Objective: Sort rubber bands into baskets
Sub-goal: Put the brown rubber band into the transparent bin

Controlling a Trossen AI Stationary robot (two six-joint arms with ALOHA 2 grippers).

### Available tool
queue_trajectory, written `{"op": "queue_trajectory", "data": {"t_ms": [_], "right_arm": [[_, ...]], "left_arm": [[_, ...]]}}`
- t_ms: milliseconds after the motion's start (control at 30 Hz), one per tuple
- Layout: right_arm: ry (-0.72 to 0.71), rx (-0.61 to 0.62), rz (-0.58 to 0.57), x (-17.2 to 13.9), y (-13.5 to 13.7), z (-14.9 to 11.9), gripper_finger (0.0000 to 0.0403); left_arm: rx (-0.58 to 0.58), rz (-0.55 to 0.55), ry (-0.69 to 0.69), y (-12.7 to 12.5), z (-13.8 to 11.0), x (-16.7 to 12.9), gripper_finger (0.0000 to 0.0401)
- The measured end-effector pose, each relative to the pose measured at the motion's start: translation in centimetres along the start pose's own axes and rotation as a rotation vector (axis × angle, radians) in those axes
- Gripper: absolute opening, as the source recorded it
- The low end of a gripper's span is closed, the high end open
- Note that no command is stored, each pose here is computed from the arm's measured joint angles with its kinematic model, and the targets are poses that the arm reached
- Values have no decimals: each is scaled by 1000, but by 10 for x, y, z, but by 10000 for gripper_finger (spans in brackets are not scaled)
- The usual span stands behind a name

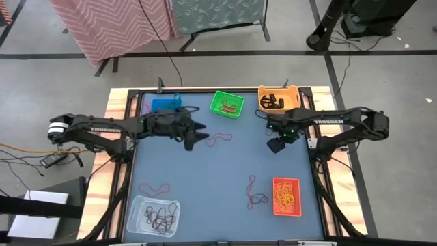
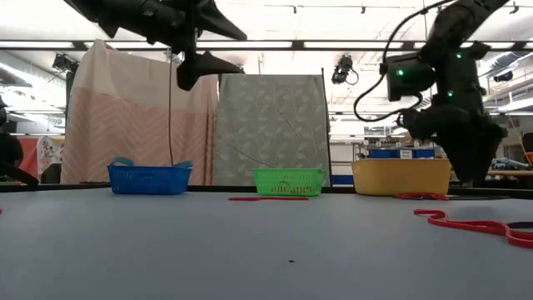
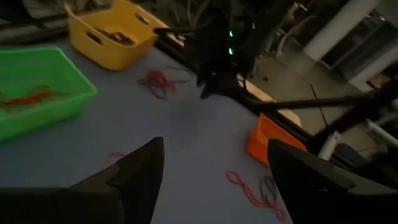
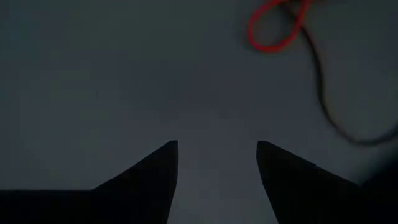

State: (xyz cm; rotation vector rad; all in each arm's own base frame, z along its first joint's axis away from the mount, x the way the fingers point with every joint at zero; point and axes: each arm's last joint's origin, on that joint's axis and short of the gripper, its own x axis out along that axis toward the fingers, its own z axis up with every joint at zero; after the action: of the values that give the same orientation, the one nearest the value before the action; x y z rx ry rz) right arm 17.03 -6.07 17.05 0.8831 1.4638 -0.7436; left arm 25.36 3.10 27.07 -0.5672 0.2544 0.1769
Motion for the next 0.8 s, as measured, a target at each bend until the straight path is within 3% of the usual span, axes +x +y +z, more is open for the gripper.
{"op": "queue_trajectory", "data": {"t_ms": [100, 267, 400, 800], "right_arm": [[-18, 0, 17, 7, -11, -1, 225], [-102, -11, -81, 11, -24, 6, 210], [-159, -50, -82, 11, -27, 14, 201], [-17, -99, -160, 37, -33, 33, 190]], "left_arm": [[13, 19, -31, 4, 6, -5, 286], [7, 35, -42, 8, 9, -5, 286], [4, 34, -43, 8, 9, -5, 286], [-62, 49, -55, 9, 9, -6, 286]]}}
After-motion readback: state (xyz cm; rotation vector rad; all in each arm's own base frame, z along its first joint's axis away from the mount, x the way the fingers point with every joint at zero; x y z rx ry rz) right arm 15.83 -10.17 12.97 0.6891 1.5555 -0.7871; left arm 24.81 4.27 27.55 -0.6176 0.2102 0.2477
